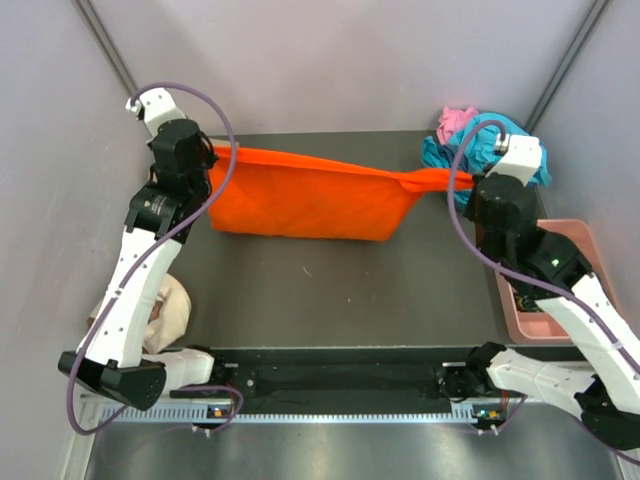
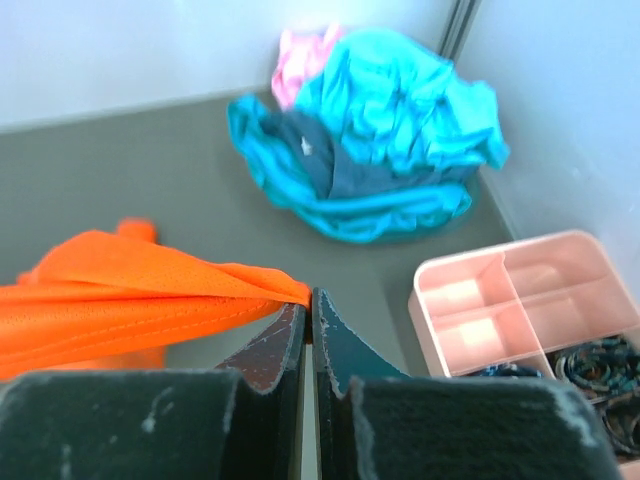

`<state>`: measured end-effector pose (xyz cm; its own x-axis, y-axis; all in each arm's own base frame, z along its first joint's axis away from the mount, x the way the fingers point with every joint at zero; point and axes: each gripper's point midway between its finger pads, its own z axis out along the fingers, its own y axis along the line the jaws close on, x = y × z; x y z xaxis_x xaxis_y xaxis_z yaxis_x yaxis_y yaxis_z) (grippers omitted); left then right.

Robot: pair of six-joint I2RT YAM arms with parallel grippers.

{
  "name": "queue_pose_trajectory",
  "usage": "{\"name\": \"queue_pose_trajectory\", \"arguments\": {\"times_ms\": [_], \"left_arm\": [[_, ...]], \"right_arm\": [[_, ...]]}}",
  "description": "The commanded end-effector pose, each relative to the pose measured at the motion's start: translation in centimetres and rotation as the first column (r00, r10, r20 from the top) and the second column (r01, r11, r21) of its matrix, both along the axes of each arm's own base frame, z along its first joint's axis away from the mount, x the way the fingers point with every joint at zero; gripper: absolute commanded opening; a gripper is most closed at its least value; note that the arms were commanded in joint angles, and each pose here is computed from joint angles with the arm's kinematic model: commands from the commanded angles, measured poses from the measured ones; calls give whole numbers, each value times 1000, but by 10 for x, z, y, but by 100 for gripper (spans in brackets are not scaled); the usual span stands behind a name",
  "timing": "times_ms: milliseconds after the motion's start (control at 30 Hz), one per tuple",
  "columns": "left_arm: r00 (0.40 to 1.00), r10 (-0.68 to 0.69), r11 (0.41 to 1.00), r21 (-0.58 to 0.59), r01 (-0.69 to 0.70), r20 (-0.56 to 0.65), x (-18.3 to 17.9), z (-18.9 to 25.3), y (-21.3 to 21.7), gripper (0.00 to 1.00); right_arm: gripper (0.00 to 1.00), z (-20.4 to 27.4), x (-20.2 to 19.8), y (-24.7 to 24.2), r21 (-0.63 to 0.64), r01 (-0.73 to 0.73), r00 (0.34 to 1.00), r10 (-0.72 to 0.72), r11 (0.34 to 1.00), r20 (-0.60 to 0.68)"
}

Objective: Fold and stack the t-shirts
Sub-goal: Flatten out the tshirt

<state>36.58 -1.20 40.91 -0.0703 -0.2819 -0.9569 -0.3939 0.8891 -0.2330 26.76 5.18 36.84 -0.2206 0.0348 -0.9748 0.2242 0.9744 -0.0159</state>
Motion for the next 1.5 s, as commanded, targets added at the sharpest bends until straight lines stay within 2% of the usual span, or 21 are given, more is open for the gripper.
{"name": "queue_pose_trajectory", "arguments": {"times_ms": [0,133,267,367,500,533,600,633,700,833,1000,1133,1200,1333,1467], "left_arm": [[997,29,999,40,-32,69,-4,42,15,0],[995,37,997,59,-43,96,-6,63,20,0],[990,22,997,69,-33,143,-9,90,20,0],[982,-7,998,67,-5,190,-12,116,17,0],[977,-80,995,67,67,200,-9,124,5,0],[976,-96,994,66,84,197,-8,124,2,0],[971,-158,987,71,147,180,-4,120,-9,0],[970,-174,984,72,163,173,-3,118,-12,0],[964,-215,976,69,206,158,5,113,-22,0],[946,-299,954,55,294,127,23,102,-43,0],[943,-310,951,47,306,120,30,99,-47,0],[944,-296,955,68,289,143,8,121,-37,0],[940,-305,952,71,297,152,-7,126,-35,0],[940,-333,942,57,330,74,-28,96,-35,0],[934,-352,935,62,349,58,-57,90,-30,0]], "right_arm": [[0,63,-10,-39,58,141,974,-149,988,170],[0,79,-15,-46,82,158,965,-172,984,200],[0,91,-15,-40,99,103,967,-123,990,223],[0,105,-14,-29,118,24,963,-54,993,262],[0,122,-12,-3,137,-141,946,93,980,310],[0,126,-13,12,137,-227,932,175,964,317],[0,123,-14,29,141,-311,918,258,940,303],[0,123,-16,48,131,-411,884,359,902,301],[0,123,-16,62,144,-470,858,413,871,304],[0,140,-23,99,162,-634,752,553,756,360],[0,162,-27,96,157,-641,734,539,751,413],[0,175,-39,73,129,-595,754,495,794,431],[0,164,-43,69,129,-588,769,502,798,395],[0,130,-52,62,148,-570,806,516,808,290],[0,129,-63,45,145,-539,825,486,830,290]]}}
